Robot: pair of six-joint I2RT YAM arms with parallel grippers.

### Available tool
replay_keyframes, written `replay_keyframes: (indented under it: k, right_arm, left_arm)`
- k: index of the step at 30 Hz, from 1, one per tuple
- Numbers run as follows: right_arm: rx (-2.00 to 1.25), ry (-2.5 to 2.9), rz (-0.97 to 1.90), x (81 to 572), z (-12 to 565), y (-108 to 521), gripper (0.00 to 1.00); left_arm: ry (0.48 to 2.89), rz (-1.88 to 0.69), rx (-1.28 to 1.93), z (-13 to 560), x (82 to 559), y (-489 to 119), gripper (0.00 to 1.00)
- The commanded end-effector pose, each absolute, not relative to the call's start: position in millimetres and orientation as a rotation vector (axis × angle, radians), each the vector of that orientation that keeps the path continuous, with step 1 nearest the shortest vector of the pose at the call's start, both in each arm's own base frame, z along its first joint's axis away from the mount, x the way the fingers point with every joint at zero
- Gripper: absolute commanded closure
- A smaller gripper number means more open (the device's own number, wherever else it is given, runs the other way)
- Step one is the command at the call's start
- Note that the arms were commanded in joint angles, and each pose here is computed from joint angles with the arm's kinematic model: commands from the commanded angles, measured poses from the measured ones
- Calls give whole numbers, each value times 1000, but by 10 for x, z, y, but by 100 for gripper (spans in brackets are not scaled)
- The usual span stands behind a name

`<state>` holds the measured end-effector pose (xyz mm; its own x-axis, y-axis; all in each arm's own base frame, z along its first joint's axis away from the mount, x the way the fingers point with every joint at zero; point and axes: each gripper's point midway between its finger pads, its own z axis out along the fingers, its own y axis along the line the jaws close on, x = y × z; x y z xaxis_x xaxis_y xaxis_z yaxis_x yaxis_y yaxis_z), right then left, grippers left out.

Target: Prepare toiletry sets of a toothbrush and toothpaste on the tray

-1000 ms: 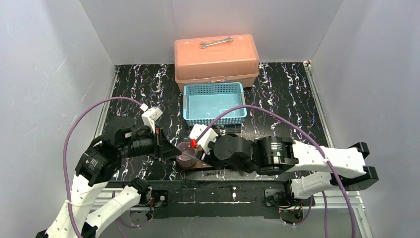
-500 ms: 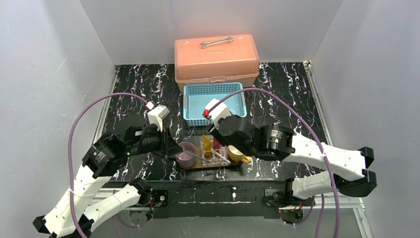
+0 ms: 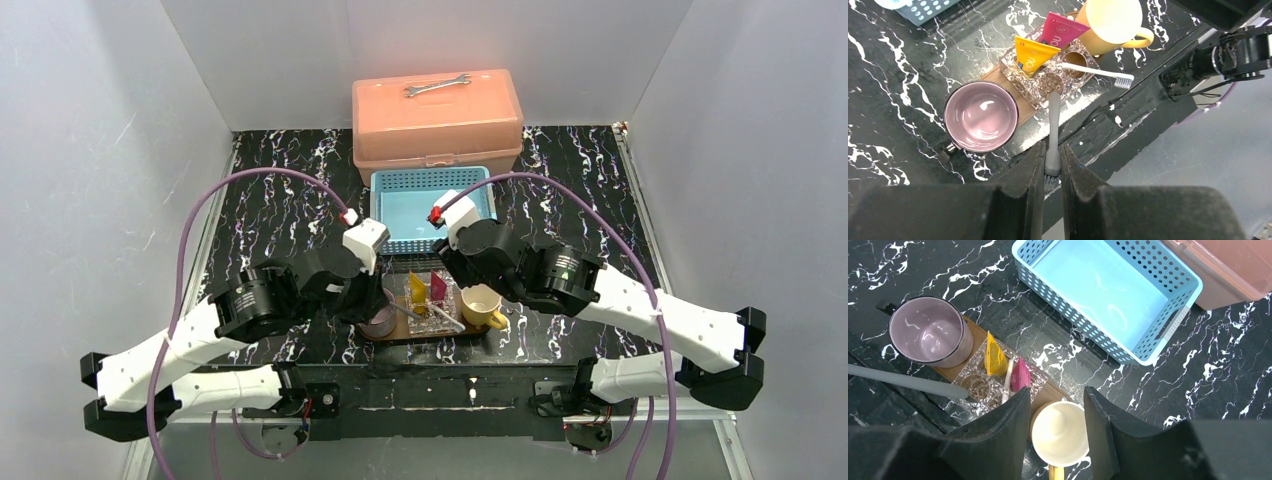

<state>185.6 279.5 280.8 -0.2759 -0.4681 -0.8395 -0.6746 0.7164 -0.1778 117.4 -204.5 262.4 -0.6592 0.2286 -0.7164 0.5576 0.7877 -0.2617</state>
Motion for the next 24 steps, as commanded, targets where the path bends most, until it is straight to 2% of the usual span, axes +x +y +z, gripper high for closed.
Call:
replay_keyframes:
  k: [1, 24]
  right_arm:
    - [-814, 1901, 335, 1849, 2938, 2768, 49]
    - [-786, 1922, 363, 1801, 2797, 2649, 49]
  left_arm:
    - [2195, -488, 534, 2785, 1333, -2031, 100]
    - [2182, -383, 607, 2378, 1313, -2360, 100]
